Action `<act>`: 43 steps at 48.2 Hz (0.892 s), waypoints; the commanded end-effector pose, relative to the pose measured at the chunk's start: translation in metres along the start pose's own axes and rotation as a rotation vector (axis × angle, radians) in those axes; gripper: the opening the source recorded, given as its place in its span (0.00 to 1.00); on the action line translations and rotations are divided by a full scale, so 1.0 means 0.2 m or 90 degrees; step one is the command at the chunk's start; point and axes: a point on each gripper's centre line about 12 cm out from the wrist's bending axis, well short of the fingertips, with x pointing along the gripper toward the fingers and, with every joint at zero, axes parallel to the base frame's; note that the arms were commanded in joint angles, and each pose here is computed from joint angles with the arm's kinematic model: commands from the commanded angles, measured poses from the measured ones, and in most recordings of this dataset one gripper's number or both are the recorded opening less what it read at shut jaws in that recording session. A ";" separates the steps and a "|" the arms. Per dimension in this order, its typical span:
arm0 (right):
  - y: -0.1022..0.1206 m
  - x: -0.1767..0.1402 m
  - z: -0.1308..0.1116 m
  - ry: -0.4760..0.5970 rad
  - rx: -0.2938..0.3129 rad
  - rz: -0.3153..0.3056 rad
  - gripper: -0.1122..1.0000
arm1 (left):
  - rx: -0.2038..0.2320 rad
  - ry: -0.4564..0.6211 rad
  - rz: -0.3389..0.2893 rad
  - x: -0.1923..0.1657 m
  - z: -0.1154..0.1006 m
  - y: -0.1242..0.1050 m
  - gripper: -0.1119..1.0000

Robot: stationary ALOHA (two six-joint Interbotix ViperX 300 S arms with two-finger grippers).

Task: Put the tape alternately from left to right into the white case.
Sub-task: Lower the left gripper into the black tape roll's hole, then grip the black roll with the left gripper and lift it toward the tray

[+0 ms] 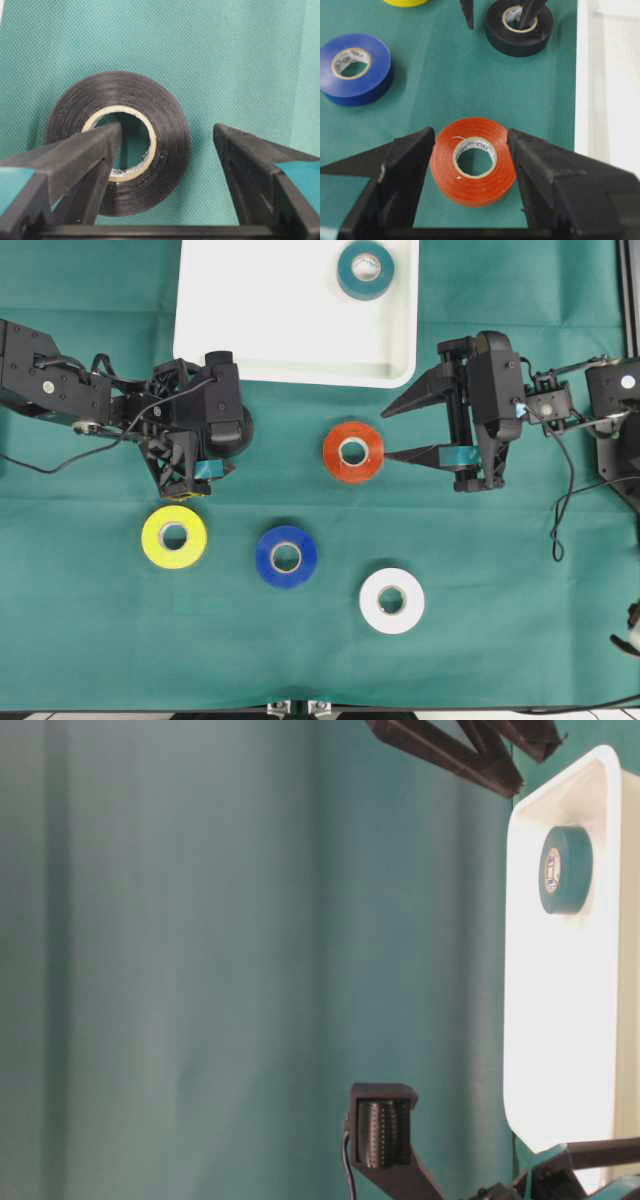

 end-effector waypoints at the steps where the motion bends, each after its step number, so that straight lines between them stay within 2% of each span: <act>1: 0.01 0.00 0.04 -0.015 -0.002 0.005 0.71 | -0.002 -0.005 0.001 -0.01 0.01 0.00 0.89; 9: 0.01 0.00 0.04 -0.016 -0.002 0.005 0.71 | -0.001 -0.004 0.001 -0.01 0.00 0.01 0.87; 13: 0.01 0.00 0.04 -0.016 -0.002 0.005 0.71 | 0.000 -0.004 0.001 -0.01 0.00 0.00 0.80; 15: 0.01 0.00 0.04 -0.016 -0.002 0.005 0.71 | 0.000 -0.006 0.000 -0.01 0.01 0.00 0.72; 23: 0.01 0.00 0.04 -0.015 -0.002 0.005 0.71 | 0.001 -0.008 0.000 -0.02 0.02 0.00 0.31; 27: 0.01 0.00 0.04 -0.015 -0.002 0.005 0.71 | 0.002 -0.006 0.000 -0.03 0.02 0.00 0.17; 43: 0.01 0.00 0.04 -0.015 -0.002 0.005 0.71 | 0.001 -0.004 0.001 -0.03 0.02 0.00 0.14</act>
